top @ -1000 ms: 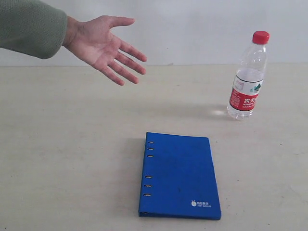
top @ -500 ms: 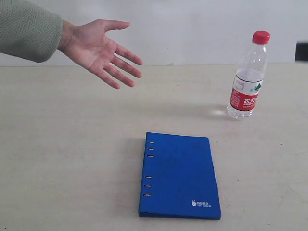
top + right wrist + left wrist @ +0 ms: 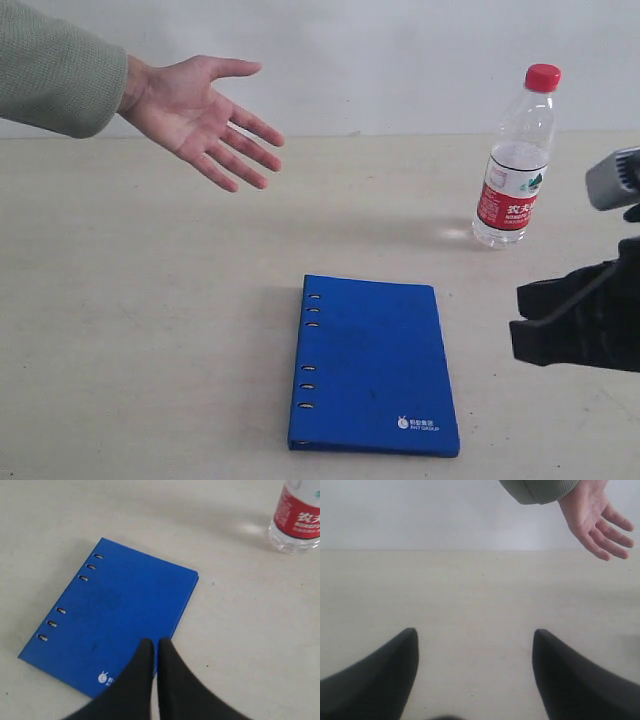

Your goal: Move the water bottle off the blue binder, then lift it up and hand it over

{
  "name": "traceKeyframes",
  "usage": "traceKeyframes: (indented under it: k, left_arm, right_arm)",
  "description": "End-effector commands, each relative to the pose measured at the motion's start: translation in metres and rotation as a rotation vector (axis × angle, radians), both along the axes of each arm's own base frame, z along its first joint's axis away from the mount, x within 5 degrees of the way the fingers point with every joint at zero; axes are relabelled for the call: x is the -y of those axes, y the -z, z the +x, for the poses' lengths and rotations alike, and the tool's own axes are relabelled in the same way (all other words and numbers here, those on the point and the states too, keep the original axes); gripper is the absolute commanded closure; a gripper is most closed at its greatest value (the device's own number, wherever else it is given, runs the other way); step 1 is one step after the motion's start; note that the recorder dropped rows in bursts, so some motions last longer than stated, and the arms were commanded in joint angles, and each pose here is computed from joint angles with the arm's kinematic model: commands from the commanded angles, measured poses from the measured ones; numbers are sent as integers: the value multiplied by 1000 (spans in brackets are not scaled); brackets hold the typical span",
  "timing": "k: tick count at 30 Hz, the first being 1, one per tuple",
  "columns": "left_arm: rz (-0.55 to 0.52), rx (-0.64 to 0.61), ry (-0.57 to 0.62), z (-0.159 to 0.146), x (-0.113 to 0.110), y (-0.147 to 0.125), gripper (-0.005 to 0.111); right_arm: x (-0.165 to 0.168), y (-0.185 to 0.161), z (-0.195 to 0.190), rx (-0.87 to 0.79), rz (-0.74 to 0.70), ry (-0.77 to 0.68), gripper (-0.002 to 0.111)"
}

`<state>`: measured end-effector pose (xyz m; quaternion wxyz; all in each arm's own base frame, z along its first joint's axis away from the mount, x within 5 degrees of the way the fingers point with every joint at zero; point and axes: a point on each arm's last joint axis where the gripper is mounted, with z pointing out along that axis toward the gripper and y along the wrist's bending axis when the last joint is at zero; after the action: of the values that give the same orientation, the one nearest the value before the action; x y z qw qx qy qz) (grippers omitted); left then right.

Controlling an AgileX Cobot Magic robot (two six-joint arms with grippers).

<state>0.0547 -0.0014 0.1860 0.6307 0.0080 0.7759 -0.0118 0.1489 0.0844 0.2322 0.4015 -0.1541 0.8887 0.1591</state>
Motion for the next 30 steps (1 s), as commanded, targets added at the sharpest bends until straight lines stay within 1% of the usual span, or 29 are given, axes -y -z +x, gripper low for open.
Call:
traceKeyframes:
  k: [1, 3, 6, 7, 8, 9, 10, 11, 12, 13, 14, 15, 18, 20, 21, 23, 24, 25, 26, 27, 28, 29, 30]
  left_arm:
    - [80, 58, 8, 1, -1, -6, 45]
    - [40, 136, 6, 1, 0, -13, 45]
    - [-107, 259, -2, 2, 1, -24, 45]
    - [-129, 327, -2, 1, 0, -31, 45]
    - [-130, 368, -2, 0, 0, -34, 45]
    - [-155, 484, 1, -2, 0, -45, 45]
    - [-194, 522, 5, -3, -1, -48, 45]
    - [-265, 593, 16, -5, -1, -54, 45]
    - [-275, 620, 25, -6, 0, -57, 45]
    - [-268, 637, 65, -7, 3, -59, 45]
    - [-238, 638, 92, -7, 6, -59, 45]
    - [-189, 648, 152, -7, 11, -64, 45]
    - [-205, 751, 236, -5, 18, -77, 45]
    - [-201, 784, 291, -1, 22, -81, 45]
    - [-198, 781, 304, 1, 23, -81, 45]
    - [-192, 747, 370, 5, 29, -79, 45]
    - [-219, 703, 378, 10, 30, -77, 48]
    - [-267, 659, 373, 13, 30, -75, 55]
    - [-306, 614, 363, 17, 29, -72, 65]
    - [-311, 582, 359, 19, 29, -70, 75]
    - [-307, 550, 362, 22, 30, -67, 90]
    - [-294, 524, 372, 25, 32, -65, 102]
    - [-292, 495, 389, 27, 33, -64, 102]
  right_arm:
    - [-6, 9, 5, -15, -19, -19, 108]
    - [-9, 19, 12, -48, -40, -13, 108]
    - [-14, 35, 23, -93, -69, -6, 108]
    - [-17, 43, 30, -118, -86, -3, 108]
    - [-19, 46, 32, -124, -89, 0, 108]
    - [-21, 50, 37, -124, -93, 4, 108]
    - [-21, 52, 38, -124, -92, 8, 108]
    - [-22, 56, 39, -138, -96, 12, 108]
    - [-22, 56, 39, -139, -96, 12, 108]
    - [-22, 57, 40, -141, -98, 12, 108]
    - [-22, 57, 40, -139, -97, 13, 108]
    - [-22, 57, 40, -132, -100, 8, 108]
    - [-22, 57, 40, -129, -102, 5, 108]
    - [-22, 57, 40, -127, -104, 3, 108]
    - [-22, 57, 40, -127, -106, 1, 108]
    - [-22, 57, 40, -124, -113, -6, 108]
    - [-22, 57, 40, -126, -114, -6, 108]
    - [-22, 57, 40, -130, -115, -7, 108]
    - [-22, 57, 39, -132, -120, -11, 108]
    - [-22, 58, 39, -133, -122, -13, 108]
    - [-22, 58, 39, -133, -122, -13, 108]
    - [-22, 58, 39, -133, -122, -13, 108]
    - [-22, 57, 39, -131, -122, -13, 108]
